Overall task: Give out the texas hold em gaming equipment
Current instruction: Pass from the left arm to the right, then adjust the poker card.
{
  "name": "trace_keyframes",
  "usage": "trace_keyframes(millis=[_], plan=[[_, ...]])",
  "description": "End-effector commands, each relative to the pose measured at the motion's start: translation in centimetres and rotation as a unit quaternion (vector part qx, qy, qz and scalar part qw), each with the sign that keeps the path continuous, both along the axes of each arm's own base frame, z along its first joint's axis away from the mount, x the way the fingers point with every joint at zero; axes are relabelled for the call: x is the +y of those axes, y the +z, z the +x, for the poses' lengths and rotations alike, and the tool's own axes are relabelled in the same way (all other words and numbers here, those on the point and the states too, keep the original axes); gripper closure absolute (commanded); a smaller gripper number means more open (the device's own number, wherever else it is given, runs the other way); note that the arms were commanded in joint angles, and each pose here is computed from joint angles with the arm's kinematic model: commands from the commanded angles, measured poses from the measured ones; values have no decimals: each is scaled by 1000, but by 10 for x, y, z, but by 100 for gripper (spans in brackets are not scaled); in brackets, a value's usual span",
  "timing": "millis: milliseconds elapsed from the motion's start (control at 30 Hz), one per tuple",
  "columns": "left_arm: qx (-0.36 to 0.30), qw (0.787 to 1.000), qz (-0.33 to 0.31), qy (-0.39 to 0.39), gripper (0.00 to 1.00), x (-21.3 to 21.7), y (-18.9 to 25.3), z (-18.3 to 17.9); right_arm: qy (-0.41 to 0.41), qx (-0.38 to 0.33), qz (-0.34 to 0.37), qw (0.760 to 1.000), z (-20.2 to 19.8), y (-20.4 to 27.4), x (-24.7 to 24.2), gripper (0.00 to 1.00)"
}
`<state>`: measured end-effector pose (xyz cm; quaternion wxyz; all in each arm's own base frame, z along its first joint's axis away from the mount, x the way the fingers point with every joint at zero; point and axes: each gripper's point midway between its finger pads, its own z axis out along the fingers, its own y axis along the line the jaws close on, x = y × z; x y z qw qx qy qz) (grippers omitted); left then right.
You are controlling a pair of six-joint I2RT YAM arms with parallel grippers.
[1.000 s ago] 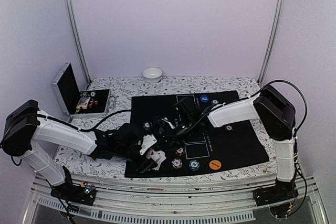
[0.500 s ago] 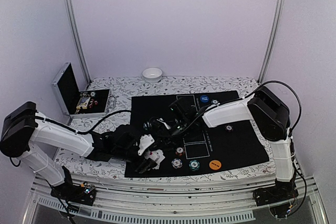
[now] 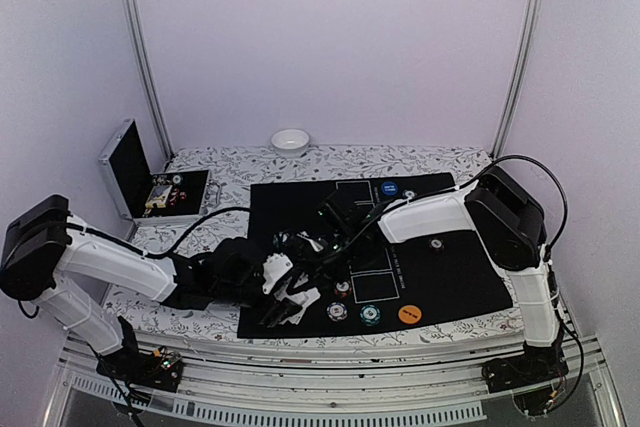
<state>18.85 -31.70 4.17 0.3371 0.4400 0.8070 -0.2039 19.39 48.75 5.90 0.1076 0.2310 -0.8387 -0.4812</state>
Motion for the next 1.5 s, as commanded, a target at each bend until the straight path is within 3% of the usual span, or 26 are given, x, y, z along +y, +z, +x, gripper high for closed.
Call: trace_keyframes(millis=[0,100,300,467,533,633,867,1200,1400,1467], plan=[[-17,999,-34,-29,28,-8,20,-9,8,-16,8,1000,-1,11,7,91],[-32,997,-60,-48,25,-5,41,-16,9,-22,14,1000,0,20,7,97],[-75,985,-134,-76,21,1,96,-31,19,-42,37,998,1,47,9,98],[-128,965,-222,-57,23,14,165,-32,41,-126,81,988,2,113,4,98],[-156,952,-256,-55,17,23,197,-35,49,-171,79,981,4,133,-4,98],[-180,937,-296,-49,2,38,232,-40,74,-257,91,959,8,161,-17,98],[-195,931,-307,-40,2,42,256,-31,114,-434,208,869,-1,252,-31,98],[-203,904,-373,-53,2,44,281,-19,167,-503,329,781,-34,300,-35,98],[-138,898,-396,-135,22,15,276,-26,174,-528,369,745,-43,316,-35,98],[-135,898,-395,-141,33,8,275,-22,173,-530,375,740,-45,319,-32,98]])
